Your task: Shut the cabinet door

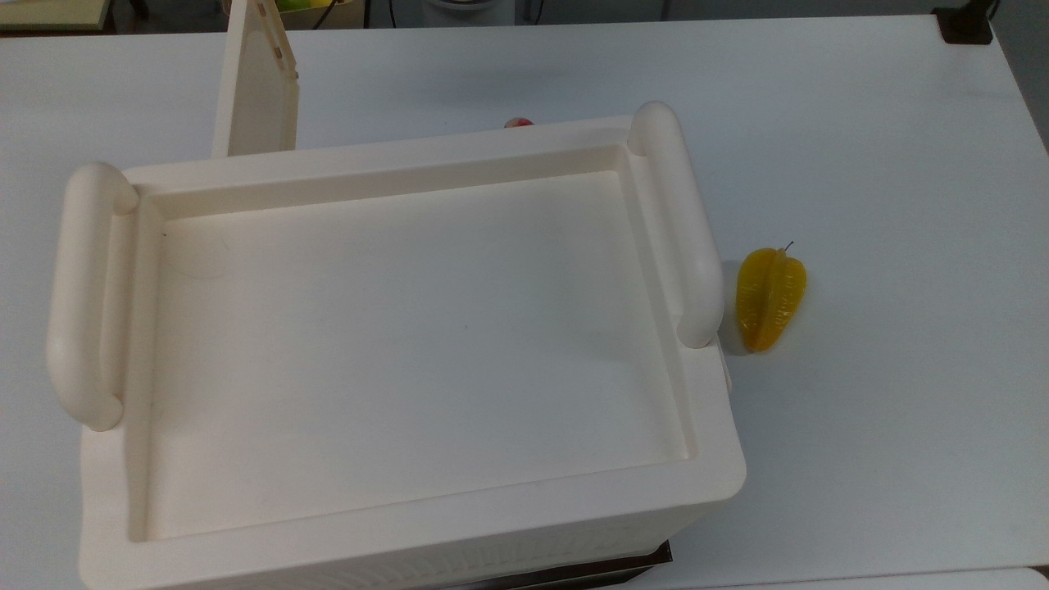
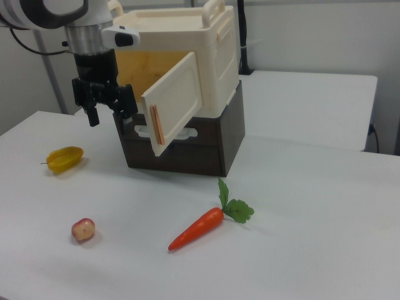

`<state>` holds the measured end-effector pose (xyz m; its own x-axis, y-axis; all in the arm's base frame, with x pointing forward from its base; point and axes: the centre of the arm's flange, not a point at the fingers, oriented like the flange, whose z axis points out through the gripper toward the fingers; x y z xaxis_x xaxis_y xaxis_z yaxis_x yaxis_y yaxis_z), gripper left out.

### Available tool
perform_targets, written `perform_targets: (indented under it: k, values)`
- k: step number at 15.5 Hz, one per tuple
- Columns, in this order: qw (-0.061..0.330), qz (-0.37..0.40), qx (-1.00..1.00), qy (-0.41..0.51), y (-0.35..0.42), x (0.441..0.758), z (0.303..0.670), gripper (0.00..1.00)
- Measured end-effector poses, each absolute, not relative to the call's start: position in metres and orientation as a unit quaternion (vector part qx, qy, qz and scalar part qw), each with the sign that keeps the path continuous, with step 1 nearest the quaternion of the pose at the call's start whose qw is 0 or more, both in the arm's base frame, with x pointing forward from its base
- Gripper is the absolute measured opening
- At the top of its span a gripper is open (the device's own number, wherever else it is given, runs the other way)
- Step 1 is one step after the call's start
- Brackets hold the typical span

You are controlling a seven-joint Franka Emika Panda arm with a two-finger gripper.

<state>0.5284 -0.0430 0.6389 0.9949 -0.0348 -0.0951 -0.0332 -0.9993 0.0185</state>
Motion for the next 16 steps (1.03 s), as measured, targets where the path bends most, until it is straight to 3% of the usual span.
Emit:
perform_targets:
  k: [16]
  values:
    - [0.005,-0.053,0.999,-0.006,-0.038,0.517,0.636,1.0]
